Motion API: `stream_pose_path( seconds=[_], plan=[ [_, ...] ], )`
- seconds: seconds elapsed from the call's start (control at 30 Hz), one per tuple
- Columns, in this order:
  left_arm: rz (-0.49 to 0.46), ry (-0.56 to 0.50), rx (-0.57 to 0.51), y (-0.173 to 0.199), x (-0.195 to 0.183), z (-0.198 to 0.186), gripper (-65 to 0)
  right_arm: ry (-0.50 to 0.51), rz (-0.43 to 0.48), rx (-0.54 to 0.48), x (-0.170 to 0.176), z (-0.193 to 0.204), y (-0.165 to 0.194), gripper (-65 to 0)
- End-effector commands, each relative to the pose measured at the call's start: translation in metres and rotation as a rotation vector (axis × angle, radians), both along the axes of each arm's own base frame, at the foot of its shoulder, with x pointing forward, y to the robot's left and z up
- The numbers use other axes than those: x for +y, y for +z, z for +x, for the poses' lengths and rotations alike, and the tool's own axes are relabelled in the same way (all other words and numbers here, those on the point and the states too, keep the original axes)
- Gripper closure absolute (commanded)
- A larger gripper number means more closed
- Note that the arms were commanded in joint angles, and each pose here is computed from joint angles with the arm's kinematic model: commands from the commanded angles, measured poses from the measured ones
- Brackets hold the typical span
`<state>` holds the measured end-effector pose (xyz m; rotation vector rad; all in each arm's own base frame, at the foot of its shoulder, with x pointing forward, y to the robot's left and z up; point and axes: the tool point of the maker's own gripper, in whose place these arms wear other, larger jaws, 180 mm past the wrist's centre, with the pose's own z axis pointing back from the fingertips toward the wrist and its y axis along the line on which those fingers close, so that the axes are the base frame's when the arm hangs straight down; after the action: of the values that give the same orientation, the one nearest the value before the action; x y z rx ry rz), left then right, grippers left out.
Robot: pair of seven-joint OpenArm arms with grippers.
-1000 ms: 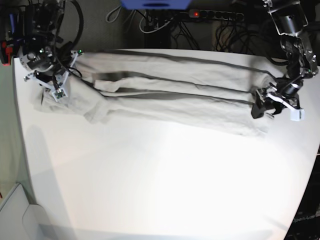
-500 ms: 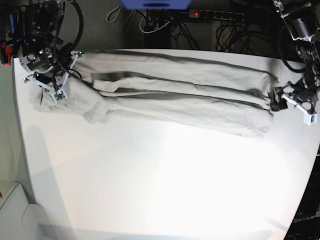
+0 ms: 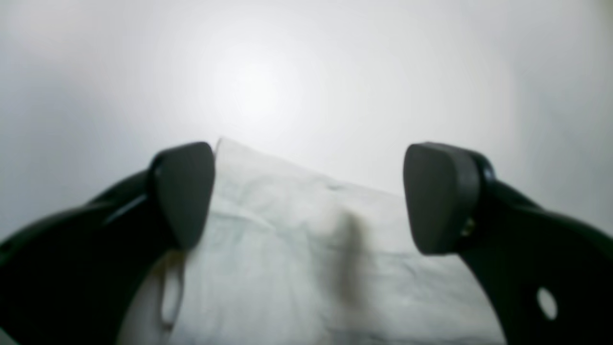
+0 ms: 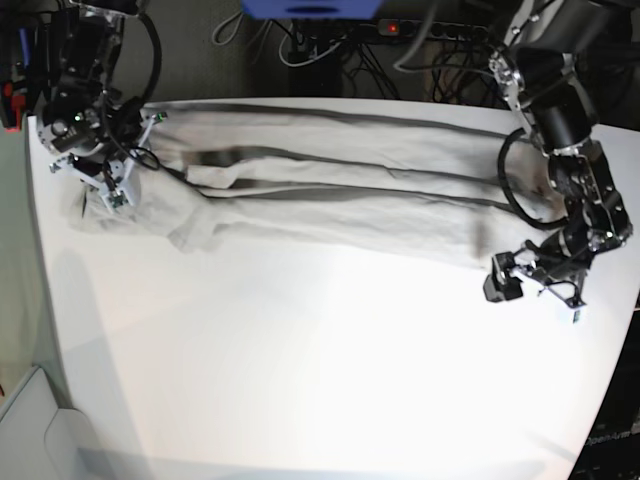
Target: Layout the t-shirt on the table in an organized manner, then fold the t-shirt properly
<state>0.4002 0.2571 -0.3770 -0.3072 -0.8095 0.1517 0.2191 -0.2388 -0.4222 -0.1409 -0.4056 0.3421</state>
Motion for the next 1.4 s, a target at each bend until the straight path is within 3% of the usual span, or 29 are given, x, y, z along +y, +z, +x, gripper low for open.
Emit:
stream_pose_path(
  seconds=[0.0, 0.43, 0.5, 0.77, 0.93, 1.17, 1.37],
  plan=[
    [0.008, 0.01, -0.034, 0.012, 0.006, 0.012, -61.0, -0.009, -0.026, 0.018, -0.007, -0.001, 0.0, -29.1],
    [-0.066, 0.057, -0.02, -0.026, -0.002, 0.012, -60.0, -0.009, -0.024, 0.017, -0.007, 0.0, 0.0, -29.1],
    [-0.074, 0.06, -0.014, -0.03, -0.003, 0.011, -54.3, -0.009, -0.024, 0.017, -0.007, 0.0, 0.0, -29.1],
    [-0.079, 0.059, 0.002, -0.034, -0.004, 0.008, -14.6, -0.009, -0.027, 0.018, -0.008, 0.0, 0.0, -29.1],
    [-0.084, 0.061, 0.002, -0.034, -0.004, 0.007, -1.0, -0.008, -0.032, 0.019, -0.01, 0.0, 0.0, -29.1],
    [-0.069, 0.037, 0.033, -0.029, -0.004, 0.004, -0.4, -0.008, -0.032, 0.019, -0.01, 0.0, 0.0, -29.1],
    [0.029, 0.0, 0.049, -0.014, 0.003, -0.016, -0.4, -0.009, -0.032, 0.008, -0.01, 0.005, 0.002, -29.1]
  ],
)
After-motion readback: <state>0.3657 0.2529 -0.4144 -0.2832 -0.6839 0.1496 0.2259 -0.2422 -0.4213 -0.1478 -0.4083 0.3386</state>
